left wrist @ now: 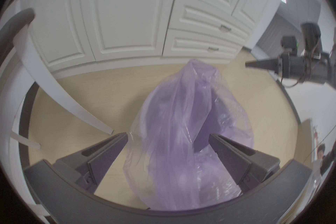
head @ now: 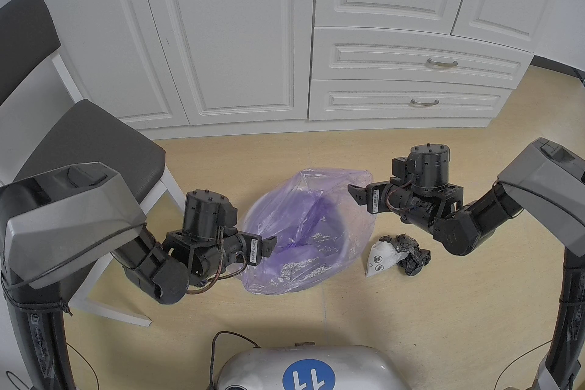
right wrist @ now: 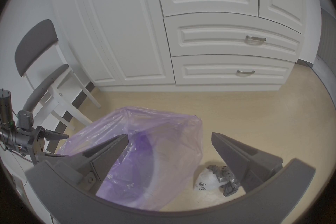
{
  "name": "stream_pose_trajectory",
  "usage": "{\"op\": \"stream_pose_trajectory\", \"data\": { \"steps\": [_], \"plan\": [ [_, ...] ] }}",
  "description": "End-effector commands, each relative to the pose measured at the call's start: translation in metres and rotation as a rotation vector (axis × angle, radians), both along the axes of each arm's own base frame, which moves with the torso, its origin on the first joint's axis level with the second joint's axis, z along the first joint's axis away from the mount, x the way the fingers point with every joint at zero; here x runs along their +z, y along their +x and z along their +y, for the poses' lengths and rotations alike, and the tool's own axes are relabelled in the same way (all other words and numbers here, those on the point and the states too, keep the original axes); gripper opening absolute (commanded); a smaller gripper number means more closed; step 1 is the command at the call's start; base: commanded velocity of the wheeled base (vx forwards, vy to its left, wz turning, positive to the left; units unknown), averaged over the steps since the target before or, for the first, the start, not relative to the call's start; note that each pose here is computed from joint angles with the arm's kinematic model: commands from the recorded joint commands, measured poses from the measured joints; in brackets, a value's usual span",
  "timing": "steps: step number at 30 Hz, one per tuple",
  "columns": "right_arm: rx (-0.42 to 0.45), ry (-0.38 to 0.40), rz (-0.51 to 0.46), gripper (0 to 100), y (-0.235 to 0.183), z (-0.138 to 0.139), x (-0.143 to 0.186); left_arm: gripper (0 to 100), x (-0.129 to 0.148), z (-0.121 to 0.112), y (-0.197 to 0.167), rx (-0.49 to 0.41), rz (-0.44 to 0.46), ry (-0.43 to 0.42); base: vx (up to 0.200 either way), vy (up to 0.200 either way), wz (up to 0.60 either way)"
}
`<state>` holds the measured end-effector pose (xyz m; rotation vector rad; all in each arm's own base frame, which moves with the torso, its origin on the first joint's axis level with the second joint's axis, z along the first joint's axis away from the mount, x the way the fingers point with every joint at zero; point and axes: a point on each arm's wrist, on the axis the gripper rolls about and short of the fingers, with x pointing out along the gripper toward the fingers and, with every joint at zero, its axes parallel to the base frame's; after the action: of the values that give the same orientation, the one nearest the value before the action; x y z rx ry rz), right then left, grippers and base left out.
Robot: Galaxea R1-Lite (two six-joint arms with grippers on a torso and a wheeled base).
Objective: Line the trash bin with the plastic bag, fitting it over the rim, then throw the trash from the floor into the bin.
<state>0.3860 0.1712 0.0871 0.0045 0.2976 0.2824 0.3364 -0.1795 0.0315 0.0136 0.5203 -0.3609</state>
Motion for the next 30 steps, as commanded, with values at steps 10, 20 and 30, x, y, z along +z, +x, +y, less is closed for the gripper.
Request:
{"op": "stream_pose_trajectory", "data": {
  "steps": [10, 20, 30],
  "plan": [
    [-0.052, -0.112, 0.14, 100, 0.031, -0.024, -0.066, 100, -0.012, 0.014, 0.07, 0.147, -0.028, 0.235, 0.0, 0.0, 0.0],
    [-0.069, -0.111, 0.143, 100, 0.042, -0.028, -0.08, 100, -0.015, 0.035, 0.089, 0.25, -0.078, 0.178, 0.0, 0.0, 0.0],
    [-0.075, -0.125, 0.19, 100, 0.052, -0.028, -0.115, 100, -0.043, 0.032, 0.095, 0.269, -0.037, 0.156, 0.0, 0.0, 0.0]
  ]
}}
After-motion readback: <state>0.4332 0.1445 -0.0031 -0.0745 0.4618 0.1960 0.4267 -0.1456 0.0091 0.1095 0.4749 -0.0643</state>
